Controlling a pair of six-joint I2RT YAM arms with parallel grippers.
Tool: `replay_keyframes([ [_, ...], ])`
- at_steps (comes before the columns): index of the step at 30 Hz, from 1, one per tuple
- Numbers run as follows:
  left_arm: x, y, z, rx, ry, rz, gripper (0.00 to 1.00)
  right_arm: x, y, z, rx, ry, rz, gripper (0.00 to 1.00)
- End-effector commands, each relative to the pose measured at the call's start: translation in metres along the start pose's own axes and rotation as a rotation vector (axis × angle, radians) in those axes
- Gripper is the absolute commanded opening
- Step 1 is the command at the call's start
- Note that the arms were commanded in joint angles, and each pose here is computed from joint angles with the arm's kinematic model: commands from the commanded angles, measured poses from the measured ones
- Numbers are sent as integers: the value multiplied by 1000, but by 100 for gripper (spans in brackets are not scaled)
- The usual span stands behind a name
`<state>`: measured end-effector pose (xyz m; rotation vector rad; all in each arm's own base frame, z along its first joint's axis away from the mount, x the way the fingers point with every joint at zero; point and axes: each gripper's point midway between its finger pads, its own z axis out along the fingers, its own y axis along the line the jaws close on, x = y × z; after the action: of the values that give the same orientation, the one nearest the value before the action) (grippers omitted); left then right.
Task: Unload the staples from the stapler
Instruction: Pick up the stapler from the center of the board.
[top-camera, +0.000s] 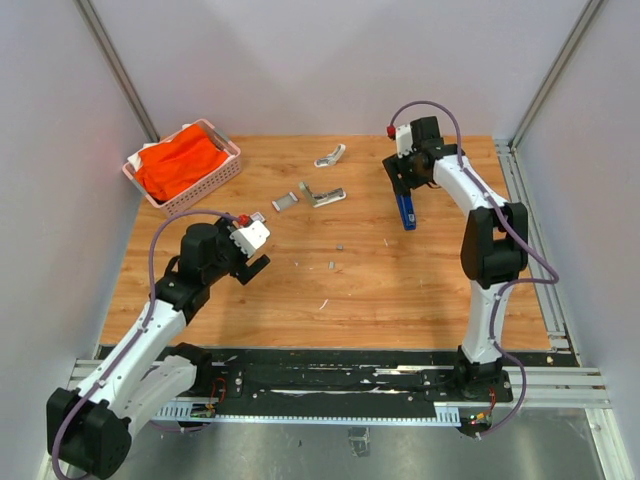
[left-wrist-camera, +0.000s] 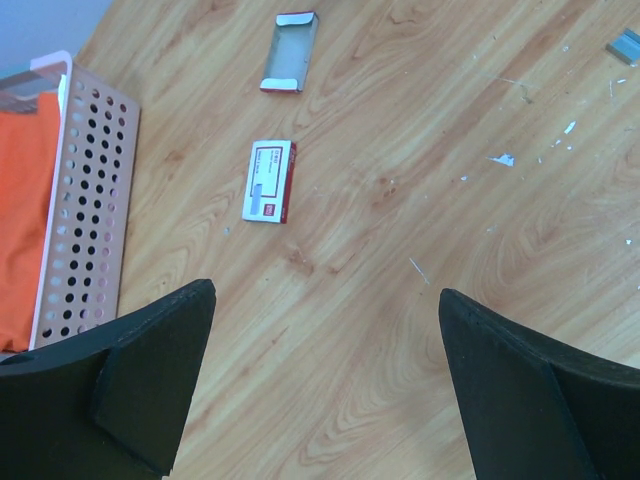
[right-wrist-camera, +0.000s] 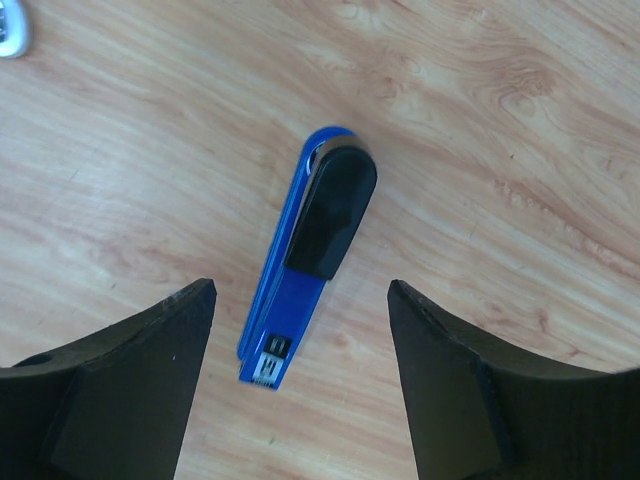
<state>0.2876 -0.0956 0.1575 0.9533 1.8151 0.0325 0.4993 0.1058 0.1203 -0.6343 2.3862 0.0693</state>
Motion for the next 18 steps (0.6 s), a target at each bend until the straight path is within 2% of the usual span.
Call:
replay_keyframes([
  [1, -5, 7, -6, -53, -51, 1, 98, 2, -11, 20, 36, 54, -11, 71],
  [7, 0, 4, -5, -49, -48, 5, 98, 2, -22, 41, 80, 82, -17, 67],
  [13, 1, 4, -4, -52, -52, 3, 98, 2, -23, 50, 81, 86, -9, 57],
  [18, 1, 4, -3, -56, -53, 2, 98, 2, -22, 54, 72, 87, 0, 53],
])
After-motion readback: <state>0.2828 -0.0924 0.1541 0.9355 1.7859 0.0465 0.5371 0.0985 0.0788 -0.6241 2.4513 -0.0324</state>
